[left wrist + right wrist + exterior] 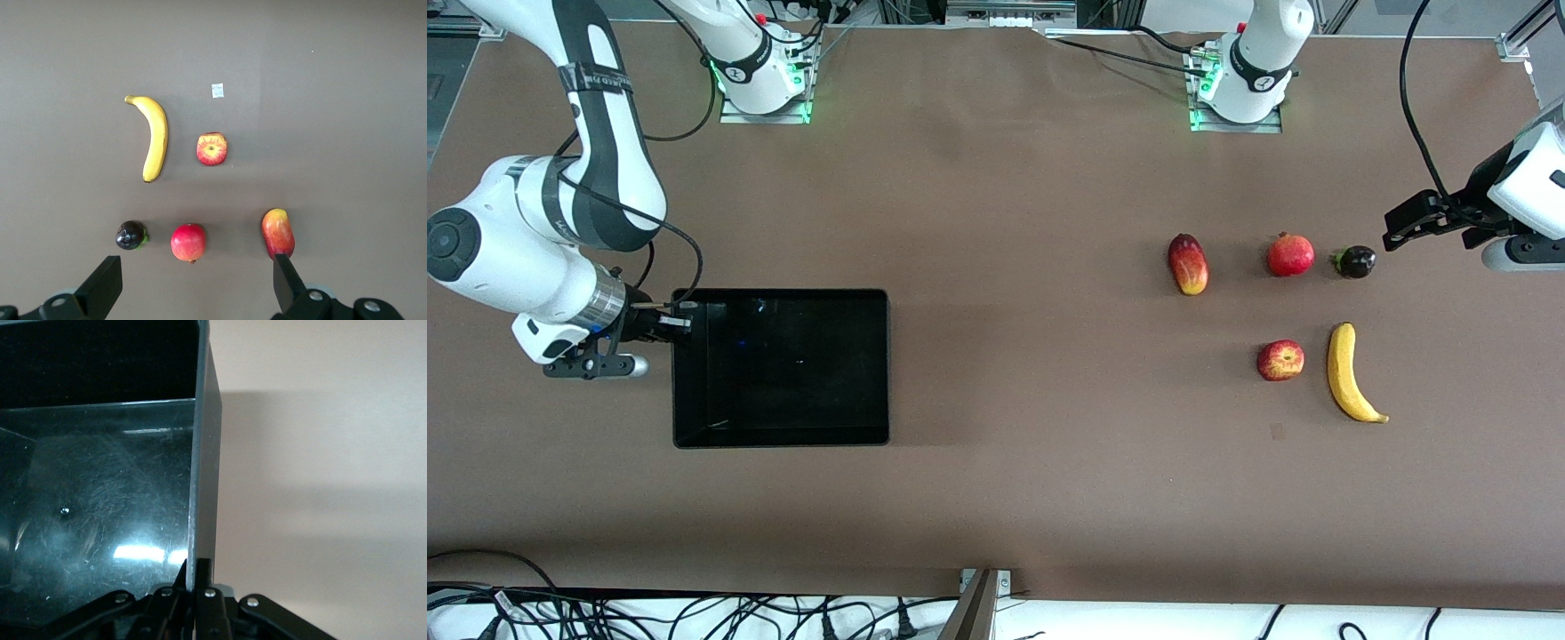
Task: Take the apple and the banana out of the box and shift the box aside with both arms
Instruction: 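Drag the empty black tray across the table toward the right arm, then release the tray rim and lift the right gripper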
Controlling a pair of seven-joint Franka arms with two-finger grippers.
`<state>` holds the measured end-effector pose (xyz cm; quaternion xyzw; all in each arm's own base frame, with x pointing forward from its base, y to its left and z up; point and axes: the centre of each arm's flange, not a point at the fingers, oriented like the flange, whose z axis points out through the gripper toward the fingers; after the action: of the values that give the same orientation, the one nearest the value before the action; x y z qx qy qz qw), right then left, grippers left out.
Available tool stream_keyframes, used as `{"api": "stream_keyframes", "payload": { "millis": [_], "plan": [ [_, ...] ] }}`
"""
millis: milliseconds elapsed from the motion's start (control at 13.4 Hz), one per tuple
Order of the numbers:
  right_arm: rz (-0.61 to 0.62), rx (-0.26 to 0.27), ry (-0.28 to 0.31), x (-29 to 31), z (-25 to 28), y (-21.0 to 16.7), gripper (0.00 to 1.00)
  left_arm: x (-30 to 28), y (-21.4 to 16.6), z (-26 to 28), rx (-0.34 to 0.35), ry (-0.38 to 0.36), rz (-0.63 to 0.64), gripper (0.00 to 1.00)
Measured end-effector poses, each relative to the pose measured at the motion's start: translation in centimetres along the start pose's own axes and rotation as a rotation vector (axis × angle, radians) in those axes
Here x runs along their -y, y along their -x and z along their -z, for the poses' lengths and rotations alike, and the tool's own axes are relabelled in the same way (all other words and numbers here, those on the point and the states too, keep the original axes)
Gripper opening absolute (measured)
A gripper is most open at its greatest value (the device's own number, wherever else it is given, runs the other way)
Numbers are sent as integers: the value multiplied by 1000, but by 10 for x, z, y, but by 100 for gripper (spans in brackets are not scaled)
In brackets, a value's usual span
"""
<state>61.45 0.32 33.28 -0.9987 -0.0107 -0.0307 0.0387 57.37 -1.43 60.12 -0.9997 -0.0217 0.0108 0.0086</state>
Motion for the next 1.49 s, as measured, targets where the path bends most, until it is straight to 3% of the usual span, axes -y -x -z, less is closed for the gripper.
{"api": "stream_keyframes", "payload": {
  "millis": [149,447,746,895,1268,1492],
  "plan": [
    [3,-48,26,-24,-31,39,5,0,0,0,0,0,0,100],
    [-41,-63,28,-60,-26,72,5,-1,0,0,1,8,0,100],
    [-50,-52,24,-63,-28,80,5,-1,0,0,1,13,1,100],
    [-56,-23,15,-62,-32,84,8,0,0,0,1,13,2,100],
    [-100,84,-3,-53,-21,82,58,0,0,0,1,13,3,100],
    [-19,163,47,-45,53,46,90,1,0,0,1,13,4,100]
  ]
}}
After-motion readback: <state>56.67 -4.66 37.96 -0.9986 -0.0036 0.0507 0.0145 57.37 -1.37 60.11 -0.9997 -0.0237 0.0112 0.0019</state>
